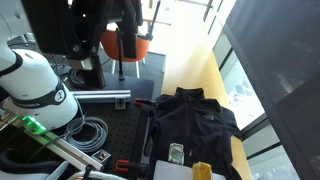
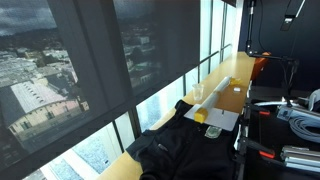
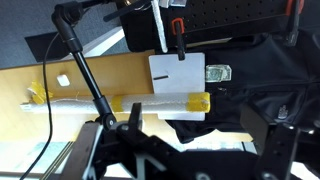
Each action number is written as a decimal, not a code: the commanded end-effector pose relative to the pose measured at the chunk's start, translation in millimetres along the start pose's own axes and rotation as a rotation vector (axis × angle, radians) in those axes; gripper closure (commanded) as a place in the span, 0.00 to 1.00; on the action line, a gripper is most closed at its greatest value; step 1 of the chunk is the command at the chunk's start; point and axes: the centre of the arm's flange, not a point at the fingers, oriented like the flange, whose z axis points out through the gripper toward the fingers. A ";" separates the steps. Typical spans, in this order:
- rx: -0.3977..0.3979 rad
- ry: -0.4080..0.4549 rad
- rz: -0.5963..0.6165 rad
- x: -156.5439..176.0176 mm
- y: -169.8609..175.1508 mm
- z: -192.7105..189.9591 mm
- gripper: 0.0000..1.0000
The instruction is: Close the zipper on the black jumper.
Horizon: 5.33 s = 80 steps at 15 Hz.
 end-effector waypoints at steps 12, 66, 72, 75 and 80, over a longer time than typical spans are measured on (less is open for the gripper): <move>0.079 0.177 -0.058 71.2 -58.7 49.9 0.00; 0.248 -0.107 -0.094 197.2 -200.6 473.7 0.00; 0.247 -0.112 -0.085 199.5 -201.4 482.9 0.00; 0.249 -0.109 -0.080 201.5 -202.0 484.9 0.35; 0.248 -0.109 -0.077 202.7 -201.5 484.4 0.73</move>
